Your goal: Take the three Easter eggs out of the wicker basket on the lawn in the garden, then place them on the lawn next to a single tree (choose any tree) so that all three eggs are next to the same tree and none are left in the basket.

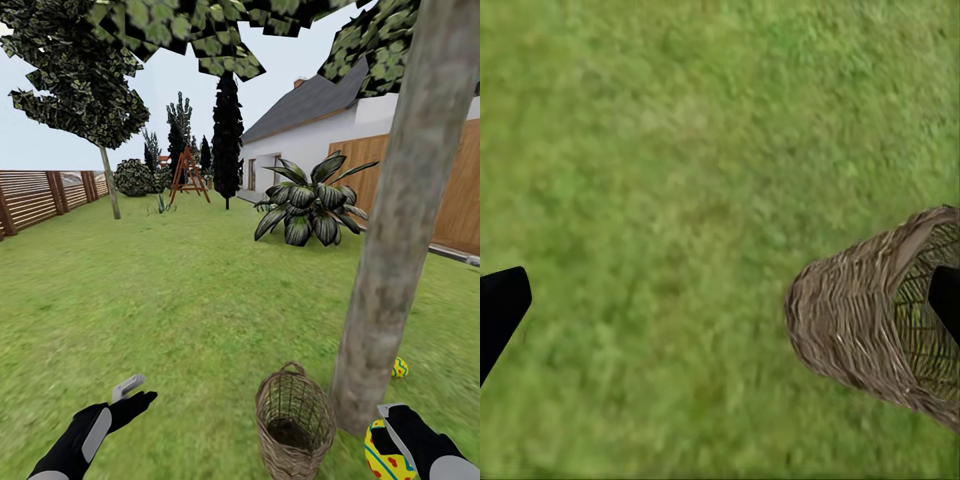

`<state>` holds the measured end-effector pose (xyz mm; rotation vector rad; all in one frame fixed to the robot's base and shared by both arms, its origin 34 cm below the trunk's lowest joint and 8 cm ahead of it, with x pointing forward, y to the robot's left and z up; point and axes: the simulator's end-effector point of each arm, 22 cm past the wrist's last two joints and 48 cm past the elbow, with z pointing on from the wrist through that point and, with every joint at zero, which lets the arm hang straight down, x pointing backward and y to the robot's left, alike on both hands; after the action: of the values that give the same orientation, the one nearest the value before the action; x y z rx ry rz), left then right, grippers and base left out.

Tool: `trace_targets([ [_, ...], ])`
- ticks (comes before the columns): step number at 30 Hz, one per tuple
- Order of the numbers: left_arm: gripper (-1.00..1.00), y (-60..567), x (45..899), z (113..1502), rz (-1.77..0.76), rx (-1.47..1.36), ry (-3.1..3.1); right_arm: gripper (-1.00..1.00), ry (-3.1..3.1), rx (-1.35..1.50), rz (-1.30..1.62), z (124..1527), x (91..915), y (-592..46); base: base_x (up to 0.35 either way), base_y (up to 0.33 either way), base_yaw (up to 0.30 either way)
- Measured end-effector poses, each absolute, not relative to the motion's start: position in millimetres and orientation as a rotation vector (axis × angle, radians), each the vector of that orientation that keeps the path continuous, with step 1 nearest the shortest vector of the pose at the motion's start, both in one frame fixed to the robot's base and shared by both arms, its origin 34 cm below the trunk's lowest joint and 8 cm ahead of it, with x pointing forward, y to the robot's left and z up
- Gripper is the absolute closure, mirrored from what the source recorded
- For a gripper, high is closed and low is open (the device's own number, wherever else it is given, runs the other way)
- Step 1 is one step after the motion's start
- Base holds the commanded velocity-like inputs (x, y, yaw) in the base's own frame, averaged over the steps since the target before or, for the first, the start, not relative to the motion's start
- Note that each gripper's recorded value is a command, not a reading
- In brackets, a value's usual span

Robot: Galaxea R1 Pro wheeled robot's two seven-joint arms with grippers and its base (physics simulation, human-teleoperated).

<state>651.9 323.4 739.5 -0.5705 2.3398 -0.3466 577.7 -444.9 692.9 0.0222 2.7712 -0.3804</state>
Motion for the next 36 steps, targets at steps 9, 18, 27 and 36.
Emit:
trace_targets([
  [9,-1.0,323.6,651.8,739.2,-0.346,-0.571,2.34,1.0,2.771,0.022,-0.381,692.8,577.7,-444.9,0.001,-0.14,0.0],
  [18,-1.0,323.3,651.9,734.6,-0.347,-0.571,2.341,1.0,2.77,0.024,-0.376,688.3,578.3,-444.3,0.0,0.0,0.0],
  [27,-1.0,324.7,652.4,721.4,-0.344,-0.571,2.339,1.0,2.731,0.003,-0.375,678.1,587.8,-441.4,0.0,0.0,0.0],
  [36,-1.0,324.7,652.3,707.1,-0.344,-0.571,2.339,1.0,2.65,-0.015,-0.367,671.3,604.5,-439.7,0.0,0.0,0.0],
])
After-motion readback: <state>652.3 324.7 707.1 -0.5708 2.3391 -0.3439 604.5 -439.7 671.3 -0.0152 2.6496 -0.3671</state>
